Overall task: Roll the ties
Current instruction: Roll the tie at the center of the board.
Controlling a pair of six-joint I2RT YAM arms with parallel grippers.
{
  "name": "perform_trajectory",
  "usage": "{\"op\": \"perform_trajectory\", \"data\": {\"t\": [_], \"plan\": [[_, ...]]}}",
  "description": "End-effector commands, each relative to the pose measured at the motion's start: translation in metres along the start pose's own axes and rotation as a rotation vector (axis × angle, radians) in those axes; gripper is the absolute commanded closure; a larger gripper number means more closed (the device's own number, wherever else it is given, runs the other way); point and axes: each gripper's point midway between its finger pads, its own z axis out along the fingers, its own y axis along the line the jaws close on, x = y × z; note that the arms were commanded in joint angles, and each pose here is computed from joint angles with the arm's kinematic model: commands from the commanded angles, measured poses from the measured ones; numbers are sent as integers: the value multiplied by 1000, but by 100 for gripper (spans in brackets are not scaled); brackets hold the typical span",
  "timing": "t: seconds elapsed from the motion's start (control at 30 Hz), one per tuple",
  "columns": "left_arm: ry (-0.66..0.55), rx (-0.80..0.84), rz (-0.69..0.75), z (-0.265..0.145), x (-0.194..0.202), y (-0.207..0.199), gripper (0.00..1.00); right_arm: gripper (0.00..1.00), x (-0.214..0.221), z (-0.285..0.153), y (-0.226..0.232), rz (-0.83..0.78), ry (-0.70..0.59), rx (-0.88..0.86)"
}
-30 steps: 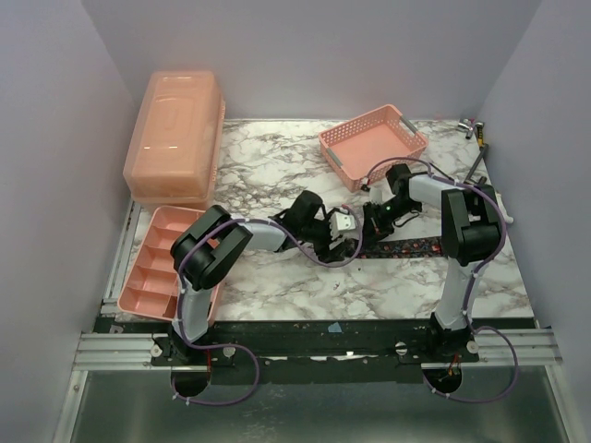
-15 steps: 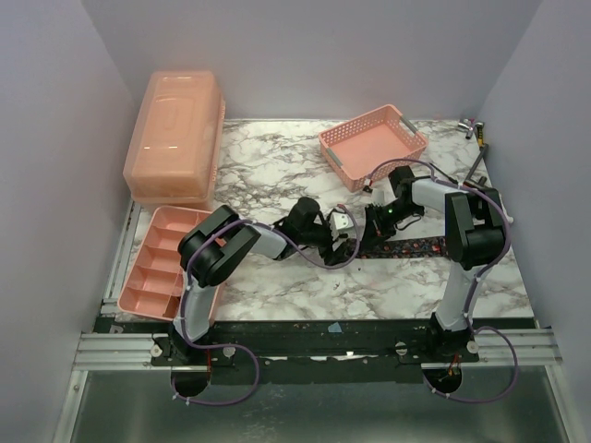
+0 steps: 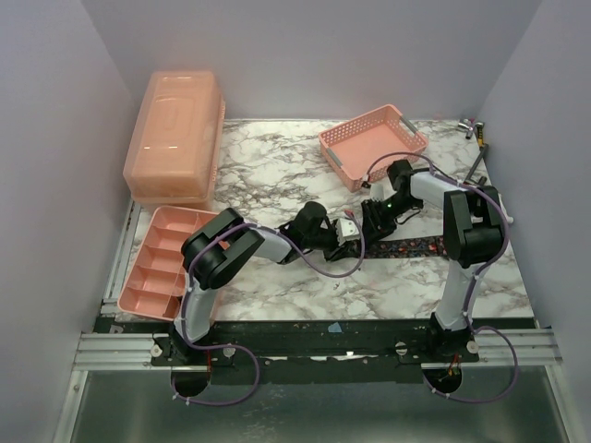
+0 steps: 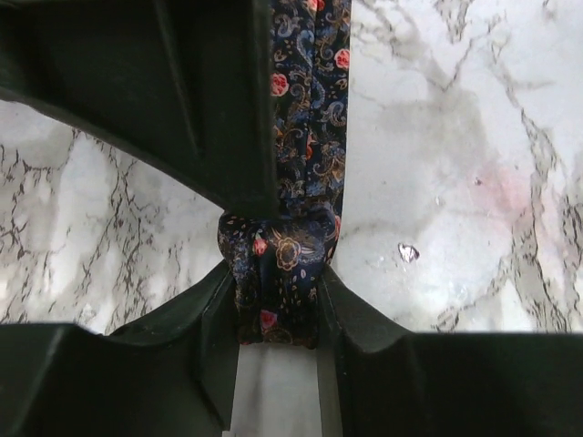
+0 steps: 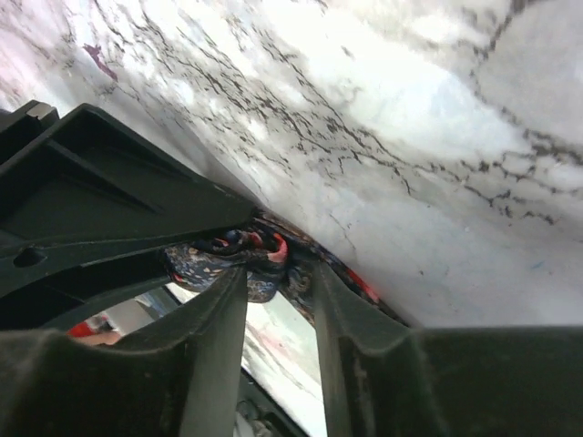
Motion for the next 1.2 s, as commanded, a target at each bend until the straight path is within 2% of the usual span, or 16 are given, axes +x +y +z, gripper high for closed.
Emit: {"op": "perform_trajectory", "data": {"t": [0.0,0.2,0.33,0.47,0.53,0.67,0.7,0.8,0.87,0.9,0.93,0.97,1.0,1.03,1.1,1.17], "plan": [[292,-1,-37,-29,68,-17,84,58,-8,-23,13,-22,-16,12],[347,-14,-53,-30,66,-12,80,44,0,-23,58,28,-14,-189],[356,-12,-57,-27,62,-11,75,44,9,-5,55,58,29,-194],[358,-8,-52,-27,62,-12,73,55,7,4,29,61,28,-79],[360,0,-53,-28,62,-14,73,65,7,6,17,65,37,-19],[343,24,-46,-28,61,-18,68,96,8,9,2,67,56,41],[338,31,-45,-28,60,-19,66,99,8,9,0,69,60,47],[312,47,-35,-25,57,-20,61,99,13,10,-7,95,81,29],[303,57,-26,-23,55,-19,61,99,13,10,-8,110,86,2],[302,58,-23,-21,56,-18,65,99,11,9,-5,108,81,-20],[300,61,-21,-20,55,-18,69,97,9,8,-2,102,74,-43],[303,65,-24,-20,55,-18,71,86,6,5,3,93,61,-61],[306,68,-26,-19,56,-18,73,69,2,3,8,84,48,-77],[313,71,-32,-19,58,-19,73,61,-2,0,11,75,28,-83],[325,72,-40,-20,61,-20,74,50,-9,-4,14,67,-7,-78],[328,76,-39,-22,63,-21,74,45,-12,-3,13,77,-14,-72]]}}
